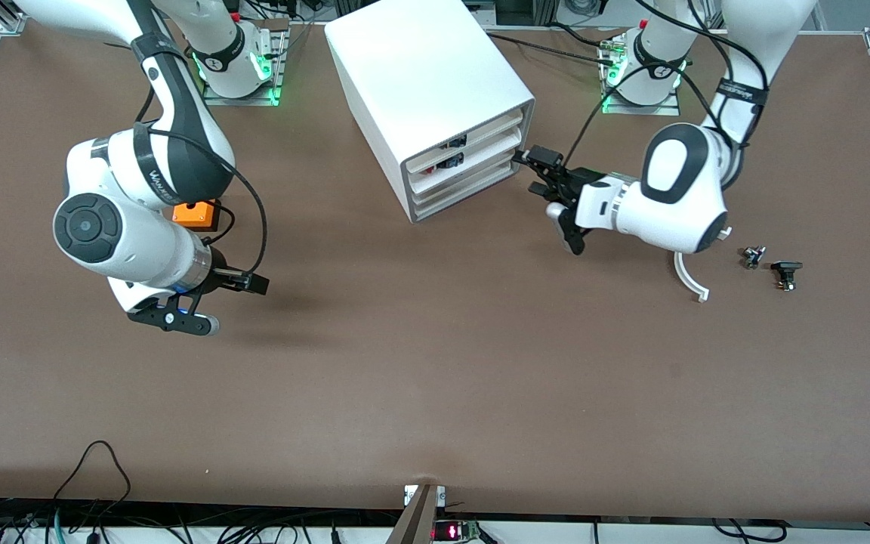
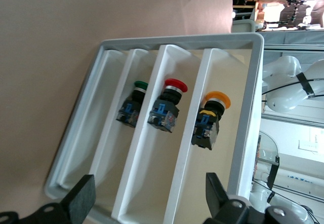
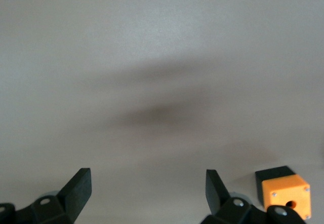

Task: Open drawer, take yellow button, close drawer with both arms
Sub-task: 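Grasp the drawer handle with the left gripper and pull it open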

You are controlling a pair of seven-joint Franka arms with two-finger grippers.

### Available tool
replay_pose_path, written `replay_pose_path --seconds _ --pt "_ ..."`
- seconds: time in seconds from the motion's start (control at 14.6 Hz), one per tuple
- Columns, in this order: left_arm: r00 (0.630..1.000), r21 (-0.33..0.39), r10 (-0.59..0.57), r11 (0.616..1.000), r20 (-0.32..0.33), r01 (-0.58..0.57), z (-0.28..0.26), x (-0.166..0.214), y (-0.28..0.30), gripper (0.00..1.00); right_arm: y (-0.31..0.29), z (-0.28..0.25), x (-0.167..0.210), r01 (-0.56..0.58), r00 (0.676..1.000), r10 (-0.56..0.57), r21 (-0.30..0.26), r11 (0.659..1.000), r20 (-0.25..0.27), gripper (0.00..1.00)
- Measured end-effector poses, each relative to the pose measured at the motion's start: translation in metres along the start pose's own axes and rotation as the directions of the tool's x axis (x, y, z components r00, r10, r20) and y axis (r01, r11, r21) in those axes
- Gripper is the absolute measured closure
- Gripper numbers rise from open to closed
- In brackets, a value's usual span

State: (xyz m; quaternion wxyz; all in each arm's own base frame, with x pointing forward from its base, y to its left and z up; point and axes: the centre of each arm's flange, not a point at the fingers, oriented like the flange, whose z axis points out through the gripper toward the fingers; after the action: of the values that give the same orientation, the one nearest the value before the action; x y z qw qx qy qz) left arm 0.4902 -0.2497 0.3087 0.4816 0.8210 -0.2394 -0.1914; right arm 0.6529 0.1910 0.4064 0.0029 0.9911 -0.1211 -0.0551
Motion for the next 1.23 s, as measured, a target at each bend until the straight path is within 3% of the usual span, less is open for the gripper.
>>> replay_pose_path --seconds 0.41,0.82,0.96,1.02,1.09,1.23 --pt "0.996 -0.193 0.000 0.981 -0.089 -0.018 0.062 -0.031 -0.026 0.10 -0.026 -0.007 -0.005 -0.113 0.993 0.113 0.011 0.994 -0.017 0.00" --pt "0.997 -0.212 0.022 0.977 -0.072 -0.037 0.083 -0.042 -0.015 0.22 -0.045 -0.028 -0.011 -0.230 0.972 0.232 0.037 0.972 -0.040 0.00" --pt "0.998 -0.214 0.031 0.976 -0.059 -0.043 0.089 -0.042 -0.010 0.32 -0.049 -0.034 -0.012 -0.252 0.966 0.254 0.039 0.967 -0.040 0.00" --pt "0.998 -0.215 0.035 0.976 -0.053 -0.046 0.092 -0.042 -0.008 0.32 -0.052 -0.037 -0.013 -0.264 0.963 0.266 0.041 0.964 -0.041 0.00" --pt "0.998 -0.215 0.036 0.976 -0.054 -0.047 0.092 -0.042 -0.008 0.39 -0.056 -0.040 -0.015 -0.278 0.959 0.279 0.043 0.960 -0.041 0.00" --pt "0.998 -0.214 0.035 0.976 -0.057 -0.047 0.091 -0.042 -0.008 0.63 -0.065 -0.044 -0.017 -0.299 0.953 0.301 0.046 0.953 -0.041 0.00"
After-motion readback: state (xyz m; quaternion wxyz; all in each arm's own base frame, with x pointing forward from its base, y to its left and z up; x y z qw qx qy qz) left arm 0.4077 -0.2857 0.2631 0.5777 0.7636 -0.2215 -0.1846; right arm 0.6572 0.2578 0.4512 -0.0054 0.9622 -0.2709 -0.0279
